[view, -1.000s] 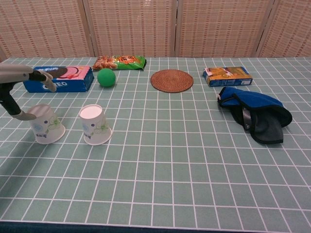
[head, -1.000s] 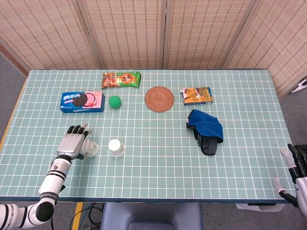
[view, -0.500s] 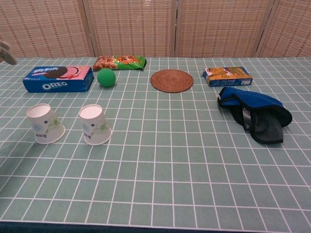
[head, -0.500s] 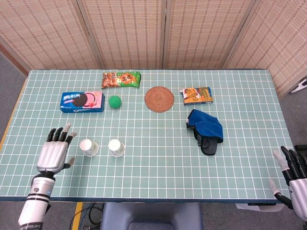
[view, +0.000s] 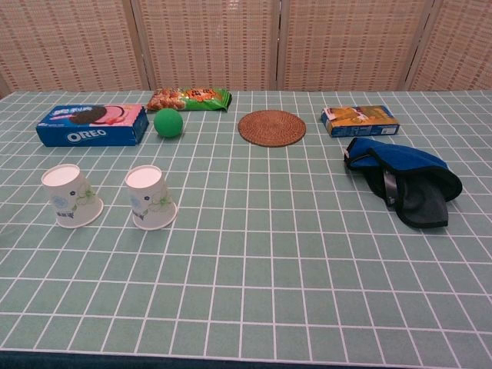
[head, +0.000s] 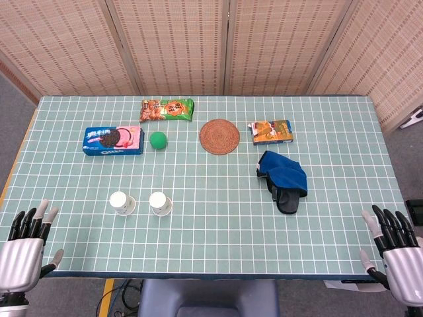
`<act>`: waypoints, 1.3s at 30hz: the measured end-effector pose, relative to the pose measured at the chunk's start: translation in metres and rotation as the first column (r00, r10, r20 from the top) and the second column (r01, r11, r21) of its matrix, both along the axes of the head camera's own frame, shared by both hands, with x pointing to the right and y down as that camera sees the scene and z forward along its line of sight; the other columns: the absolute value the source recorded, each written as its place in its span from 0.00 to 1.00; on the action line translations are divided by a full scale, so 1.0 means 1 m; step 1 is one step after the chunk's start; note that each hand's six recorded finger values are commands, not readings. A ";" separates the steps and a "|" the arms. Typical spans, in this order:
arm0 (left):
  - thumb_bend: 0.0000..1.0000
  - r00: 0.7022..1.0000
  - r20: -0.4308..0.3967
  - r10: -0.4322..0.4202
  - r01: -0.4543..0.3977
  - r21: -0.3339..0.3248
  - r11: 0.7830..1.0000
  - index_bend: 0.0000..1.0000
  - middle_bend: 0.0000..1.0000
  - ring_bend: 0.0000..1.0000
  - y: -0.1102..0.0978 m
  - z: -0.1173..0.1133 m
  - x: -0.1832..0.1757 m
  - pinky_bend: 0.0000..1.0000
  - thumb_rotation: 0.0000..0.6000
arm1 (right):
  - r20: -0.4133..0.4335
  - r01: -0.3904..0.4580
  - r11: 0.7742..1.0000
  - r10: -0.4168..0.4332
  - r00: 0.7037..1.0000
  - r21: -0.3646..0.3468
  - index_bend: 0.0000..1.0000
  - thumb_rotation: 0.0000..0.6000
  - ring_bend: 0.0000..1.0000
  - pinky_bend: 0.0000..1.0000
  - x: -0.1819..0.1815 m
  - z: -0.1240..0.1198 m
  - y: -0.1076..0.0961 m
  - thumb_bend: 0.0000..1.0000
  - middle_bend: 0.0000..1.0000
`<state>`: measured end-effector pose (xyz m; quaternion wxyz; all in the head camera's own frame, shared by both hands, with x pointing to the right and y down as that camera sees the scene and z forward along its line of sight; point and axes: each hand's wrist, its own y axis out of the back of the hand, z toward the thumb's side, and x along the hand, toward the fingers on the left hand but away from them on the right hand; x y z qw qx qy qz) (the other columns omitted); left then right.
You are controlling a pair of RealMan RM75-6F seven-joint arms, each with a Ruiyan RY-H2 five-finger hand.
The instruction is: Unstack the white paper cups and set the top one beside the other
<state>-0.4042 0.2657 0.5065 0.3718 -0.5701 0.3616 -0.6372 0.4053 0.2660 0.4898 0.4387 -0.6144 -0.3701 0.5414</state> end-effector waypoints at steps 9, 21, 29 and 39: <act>0.29 1.000 -0.004 -0.024 0.025 0.053 0.998 0.03 0.00 0.00 0.019 0.003 -0.043 0.00 1.00 | -0.042 -0.005 0.999 0.003 0.999 -0.034 0.01 1.00 0.00 0.00 -0.001 0.015 -0.004 0.34 0.00; 0.30 0.998 0.007 -0.064 0.063 0.082 0.995 0.04 0.00 0.00 0.023 0.011 -0.074 0.00 1.00 | -0.062 -0.037 0.999 0.034 0.997 -0.032 0.01 1.00 0.00 0.00 0.000 0.019 -0.005 0.34 0.00; 0.29 0.999 0.010 -0.033 0.032 0.094 0.995 0.04 0.00 0.00 0.019 0.011 -0.073 0.00 1.00 | -0.074 -0.026 0.998 0.022 0.997 -0.054 0.01 1.00 0.00 0.00 -0.005 0.027 -0.004 0.34 0.00; 0.29 1.000 0.005 -0.023 0.023 0.084 0.996 0.04 0.00 0.00 0.020 0.013 -0.074 0.00 1.00 | -0.084 -0.019 0.998 0.013 0.996 -0.065 0.01 1.00 0.00 0.00 -0.008 0.034 -0.007 0.34 0.00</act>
